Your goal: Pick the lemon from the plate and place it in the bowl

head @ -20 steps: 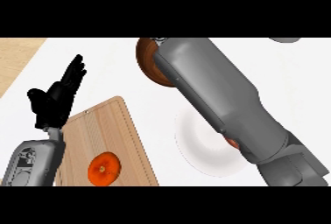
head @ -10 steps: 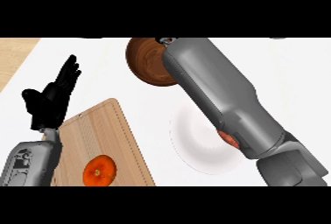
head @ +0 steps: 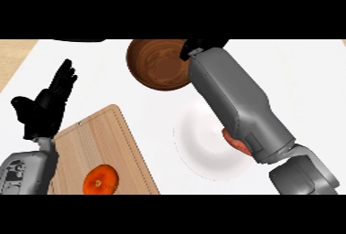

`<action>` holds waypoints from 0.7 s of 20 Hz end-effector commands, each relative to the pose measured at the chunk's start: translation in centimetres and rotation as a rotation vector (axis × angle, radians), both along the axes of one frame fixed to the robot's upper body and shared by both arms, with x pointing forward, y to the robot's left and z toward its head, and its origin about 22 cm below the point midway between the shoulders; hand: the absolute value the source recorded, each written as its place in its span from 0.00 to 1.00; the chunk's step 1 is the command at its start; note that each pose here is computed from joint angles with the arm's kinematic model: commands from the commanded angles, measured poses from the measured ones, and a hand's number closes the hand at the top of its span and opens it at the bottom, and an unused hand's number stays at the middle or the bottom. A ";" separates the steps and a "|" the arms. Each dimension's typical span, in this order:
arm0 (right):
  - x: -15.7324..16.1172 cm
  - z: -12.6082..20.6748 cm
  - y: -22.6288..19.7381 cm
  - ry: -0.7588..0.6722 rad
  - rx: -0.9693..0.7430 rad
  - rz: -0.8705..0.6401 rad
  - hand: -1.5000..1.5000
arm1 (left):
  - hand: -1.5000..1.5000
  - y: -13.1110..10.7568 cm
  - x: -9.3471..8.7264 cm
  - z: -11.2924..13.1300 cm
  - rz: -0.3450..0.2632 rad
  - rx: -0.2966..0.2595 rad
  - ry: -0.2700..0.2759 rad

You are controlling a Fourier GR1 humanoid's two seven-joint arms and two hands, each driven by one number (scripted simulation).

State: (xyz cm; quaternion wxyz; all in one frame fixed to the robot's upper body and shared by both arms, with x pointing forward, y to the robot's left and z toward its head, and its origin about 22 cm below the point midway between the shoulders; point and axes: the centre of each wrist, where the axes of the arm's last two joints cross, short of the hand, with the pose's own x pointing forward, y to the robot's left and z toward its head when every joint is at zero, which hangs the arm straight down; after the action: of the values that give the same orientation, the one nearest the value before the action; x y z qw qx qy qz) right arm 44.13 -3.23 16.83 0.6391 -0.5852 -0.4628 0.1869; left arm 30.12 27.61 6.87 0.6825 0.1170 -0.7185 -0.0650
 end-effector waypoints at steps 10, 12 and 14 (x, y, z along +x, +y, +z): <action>0.1 -2.6 -2.1 -0.183 0.426 -0.007 0.00 | 0.50 1.8 -0.1 -0.4 0.043 -0.011 0.001; -0.2 -1.3 -2.0 -0.342 0.530 -0.011 0.00 | 0.50 0.1 -0.4 -0.9 0.030 -0.010 0.019; -0.4 0.1 -2.1 -0.489 0.616 -0.026 0.00 | 0.50 1.5 -0.7 -1.1 0.040 -0.004 0.032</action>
State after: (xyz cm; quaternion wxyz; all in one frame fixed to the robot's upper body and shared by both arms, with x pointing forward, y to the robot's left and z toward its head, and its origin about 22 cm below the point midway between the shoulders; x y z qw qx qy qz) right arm 44.08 -5.33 15.08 0.6881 -0.4456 -0.5722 0.0222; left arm 29.52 28.72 6.01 0.6899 0.1251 -0.7109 -0.0538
